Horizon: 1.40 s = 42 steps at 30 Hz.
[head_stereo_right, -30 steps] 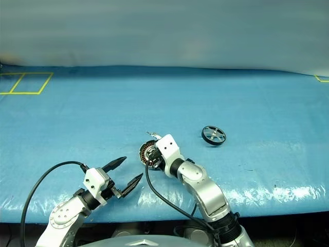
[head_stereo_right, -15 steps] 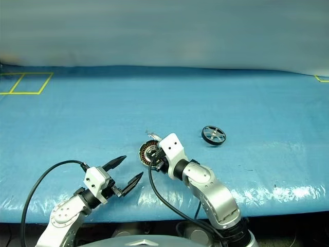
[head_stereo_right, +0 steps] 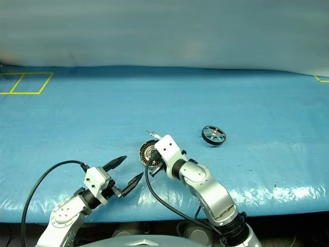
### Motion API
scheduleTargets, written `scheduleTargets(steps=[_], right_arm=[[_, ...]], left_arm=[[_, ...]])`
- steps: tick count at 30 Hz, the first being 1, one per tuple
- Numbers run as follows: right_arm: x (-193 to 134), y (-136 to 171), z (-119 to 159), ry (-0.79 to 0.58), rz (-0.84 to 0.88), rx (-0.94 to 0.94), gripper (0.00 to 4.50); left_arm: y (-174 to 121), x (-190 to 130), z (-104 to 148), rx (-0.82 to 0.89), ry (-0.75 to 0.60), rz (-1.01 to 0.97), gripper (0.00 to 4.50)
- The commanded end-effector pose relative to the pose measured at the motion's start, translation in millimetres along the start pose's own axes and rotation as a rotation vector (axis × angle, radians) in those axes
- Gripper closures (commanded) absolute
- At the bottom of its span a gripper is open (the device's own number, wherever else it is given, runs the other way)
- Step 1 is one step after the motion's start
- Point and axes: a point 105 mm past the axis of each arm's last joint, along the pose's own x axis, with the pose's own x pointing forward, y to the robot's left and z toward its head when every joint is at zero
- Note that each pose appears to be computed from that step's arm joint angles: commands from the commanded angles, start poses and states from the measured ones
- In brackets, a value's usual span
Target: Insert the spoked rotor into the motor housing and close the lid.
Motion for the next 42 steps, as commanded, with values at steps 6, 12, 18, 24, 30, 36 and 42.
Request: scheduleTargets(steps=[6,12,18,24,30,36,42], right_arm=[[2.6,-0.4,8.2,-0.045,-0.008,0.008,4.49],[4.0,-3.2,7.4,-0.049,-0.018,0.014,4.49],[6.7,-11.4,7.4,-0.061,-0.064,0.024,4.49],[6.0,-12.3,8.2,-0.064,-0.064,0.018,4.49],[-8.3,-3.5,13.8,-0.079,0.009,0.009,4.49],[-46.0,-1.5,11.7,-0.057,0.128,-0.034,4.49],[-86.5,-41.4,-15.9,0.148,0.063,-0.088,4.49]], left_arm=[[-0.3,0.0,6.1,0.019,-0.022,-0.005,0.00],[0.2,-0.1,5.4,0.021,-0.016,-0.008,0.00],[-0.9,-0.2,4.2,0.017,-0.012,-0.011,0.00],[-1.8,-0.9,2.3,0.012,-0.005,-0.008,0.00],[-3.1,-0.7,1.9,0.007,-0.006,-0.009,0.00],[-4.3,-0.7,1.3,0.004,-0.002,-0.018,0.00],[-6.4,1.0,0.6,-0.005,-0.002,-0.038,0.00]])
